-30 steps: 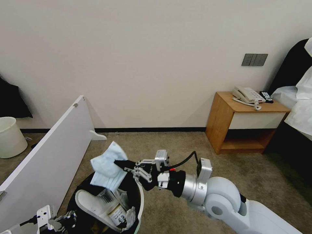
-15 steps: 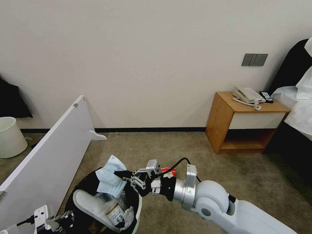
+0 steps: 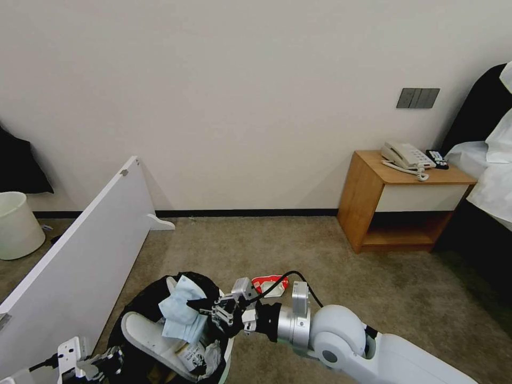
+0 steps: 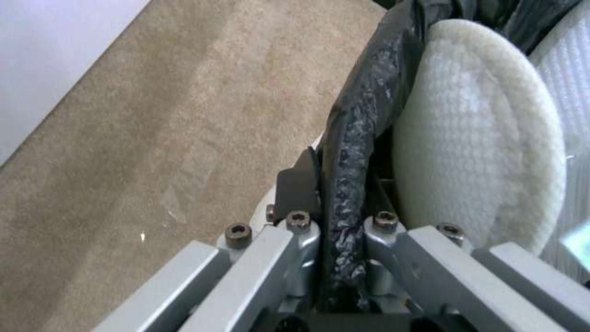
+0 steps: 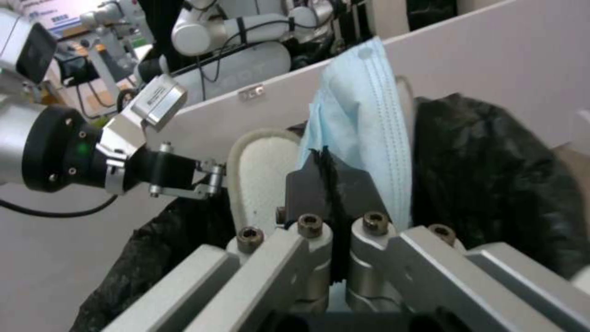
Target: Pick up the trash bin, then pick up the garbage from the floor and place it into the trash bin.
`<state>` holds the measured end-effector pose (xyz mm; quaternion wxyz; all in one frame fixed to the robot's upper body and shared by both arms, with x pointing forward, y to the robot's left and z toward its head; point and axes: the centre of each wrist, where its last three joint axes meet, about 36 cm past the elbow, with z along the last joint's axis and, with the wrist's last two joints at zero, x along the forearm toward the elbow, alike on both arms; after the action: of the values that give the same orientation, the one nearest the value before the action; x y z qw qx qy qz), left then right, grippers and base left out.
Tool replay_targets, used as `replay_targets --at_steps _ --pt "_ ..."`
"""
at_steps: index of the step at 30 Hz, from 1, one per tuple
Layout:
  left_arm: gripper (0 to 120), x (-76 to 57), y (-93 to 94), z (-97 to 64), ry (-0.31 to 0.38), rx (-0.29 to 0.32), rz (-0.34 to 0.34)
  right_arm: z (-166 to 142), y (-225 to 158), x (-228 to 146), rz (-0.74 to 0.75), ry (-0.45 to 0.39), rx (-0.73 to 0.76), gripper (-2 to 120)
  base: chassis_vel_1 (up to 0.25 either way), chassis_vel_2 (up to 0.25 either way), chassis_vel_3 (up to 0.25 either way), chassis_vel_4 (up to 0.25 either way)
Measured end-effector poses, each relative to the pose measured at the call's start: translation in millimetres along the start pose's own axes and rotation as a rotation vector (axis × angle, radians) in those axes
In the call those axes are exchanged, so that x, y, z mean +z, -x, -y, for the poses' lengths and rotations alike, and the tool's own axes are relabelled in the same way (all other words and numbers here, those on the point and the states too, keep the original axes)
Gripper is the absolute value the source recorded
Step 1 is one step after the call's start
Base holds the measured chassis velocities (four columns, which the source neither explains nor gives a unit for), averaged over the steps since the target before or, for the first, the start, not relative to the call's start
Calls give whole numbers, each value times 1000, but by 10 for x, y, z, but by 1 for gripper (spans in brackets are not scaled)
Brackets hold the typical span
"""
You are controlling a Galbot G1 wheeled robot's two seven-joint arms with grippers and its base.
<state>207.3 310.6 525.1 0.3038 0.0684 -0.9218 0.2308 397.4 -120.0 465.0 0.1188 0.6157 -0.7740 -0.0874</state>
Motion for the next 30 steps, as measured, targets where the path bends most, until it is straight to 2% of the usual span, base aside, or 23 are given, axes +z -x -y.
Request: replay_targets --at_steps 16,18,19,21,25,28,29,30 --pt "2 31 13 23 -1 12 -14 0 90 132 -57 28 -15 1 0 0 0 0" --pt "2 47 16 31 -1 14 -21 -20 112 159 -78 35 -19 11 0 0 0 0" --pt "2 47 16 31 -1 14 -21 -20 112 159 -78 35 -19 11 0 0 0 0" --pt "2 50 17 32 0 15 -22 -33 122 176 -86 39 -22 24 0 0 0 0" --pt "2 51 16 32 0 15 -23 -38 126 174 -85 39 -24 33 0 0 0 0" --pt "2 53 18 35 1 15 -22 -67 131 135 -75 31 -31 48 0 0 0 0" --pt "2 53 18 35 1 15 -22 -67 131 135 -75 31 -31 48 0 0 0 0" --pt "2 57 19 38 1 15 -23 -75 130 123 -72 28 -33 56 0 0 0 0"
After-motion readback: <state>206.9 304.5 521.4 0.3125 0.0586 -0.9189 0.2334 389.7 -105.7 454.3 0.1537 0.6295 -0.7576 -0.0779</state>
